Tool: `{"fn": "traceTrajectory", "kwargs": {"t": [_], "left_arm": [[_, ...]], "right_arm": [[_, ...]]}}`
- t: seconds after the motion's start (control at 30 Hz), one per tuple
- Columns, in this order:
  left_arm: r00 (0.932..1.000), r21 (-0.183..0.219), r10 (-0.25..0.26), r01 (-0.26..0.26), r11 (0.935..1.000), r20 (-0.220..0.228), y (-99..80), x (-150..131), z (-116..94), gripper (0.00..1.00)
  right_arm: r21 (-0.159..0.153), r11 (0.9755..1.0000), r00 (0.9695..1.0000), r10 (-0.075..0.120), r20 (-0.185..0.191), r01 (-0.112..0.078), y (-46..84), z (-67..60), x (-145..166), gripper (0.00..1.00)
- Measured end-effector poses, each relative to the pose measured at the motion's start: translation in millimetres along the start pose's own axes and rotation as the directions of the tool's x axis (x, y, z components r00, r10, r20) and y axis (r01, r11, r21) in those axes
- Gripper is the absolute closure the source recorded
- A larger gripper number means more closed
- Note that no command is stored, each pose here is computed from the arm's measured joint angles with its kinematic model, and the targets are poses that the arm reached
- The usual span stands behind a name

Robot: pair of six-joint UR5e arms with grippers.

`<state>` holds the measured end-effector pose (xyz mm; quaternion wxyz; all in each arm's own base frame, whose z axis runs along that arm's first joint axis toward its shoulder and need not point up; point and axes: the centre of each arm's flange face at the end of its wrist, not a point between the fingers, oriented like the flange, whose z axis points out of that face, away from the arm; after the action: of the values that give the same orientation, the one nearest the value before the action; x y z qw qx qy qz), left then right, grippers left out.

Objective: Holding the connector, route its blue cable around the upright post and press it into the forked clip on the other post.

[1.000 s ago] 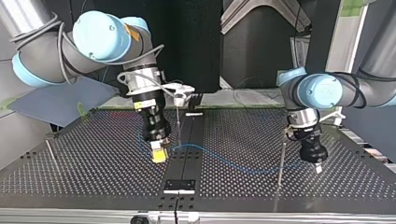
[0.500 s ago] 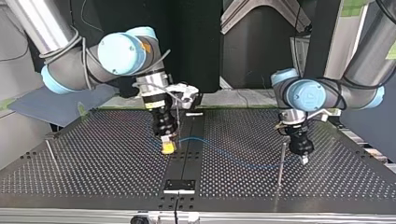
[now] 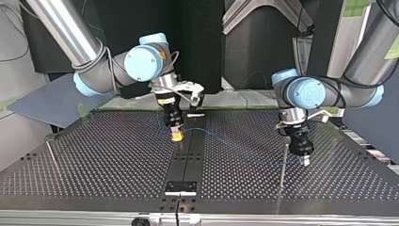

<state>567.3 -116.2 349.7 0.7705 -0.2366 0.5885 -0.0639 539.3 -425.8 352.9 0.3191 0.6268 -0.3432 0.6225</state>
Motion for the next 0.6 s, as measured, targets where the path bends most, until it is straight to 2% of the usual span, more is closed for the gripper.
{"fn": "traceTrajectory", "kwargs": {"t": [0.13,0.23,0.3,0.33,0.4,0.6], "left_arm": [[1.0,0.025,0.001,-0.001,0.9997,-0.005,-2.7,1,0,0.6],[0.9999,0.048,-0.001,0.002,0.9988,-0.01,-4.9,1,1,0.56],[0.9999,0.066,-0.008,0.009,0.9978,-0.015,-6.1,2,2,0.47],[0.9998,0.073,-0.011,0.012,0.9973,-0.017,-6.5,2,2,0.47],[0.9996,0.088,-0.015,0.017,0.9959,-0.022,-7.3,2,3,0.4],[0.9988,0.105,-0.02,0.025,0.9942,-0.044,-5.8,3,3,0.4]], "right_arm": [[-0.002,1.0,0.9992,-0.005,0.041,0.005,-1.8,5.0,-27,1.0],[-0.006,1.0,0.9978,0.001,0.066,-0.001,-1.6,7.3,-51,1.0],[-0.012,0.9999,0.9972,0.009,0.074,-0.008,0.2,7.8,-63,1.0],[-0.015,0.9998,0.9973,0.012,0.073,-0.011,1.2,8.1,-67,1.0],[-0.021,0.9997,0.9976,0.016,0.067,-0.015,3.8,9.0,-72,1.0],[-0.049,0.9984,0.999,0.029,0.033,-0.028,14.4,12.8,-79,1.0]]}}
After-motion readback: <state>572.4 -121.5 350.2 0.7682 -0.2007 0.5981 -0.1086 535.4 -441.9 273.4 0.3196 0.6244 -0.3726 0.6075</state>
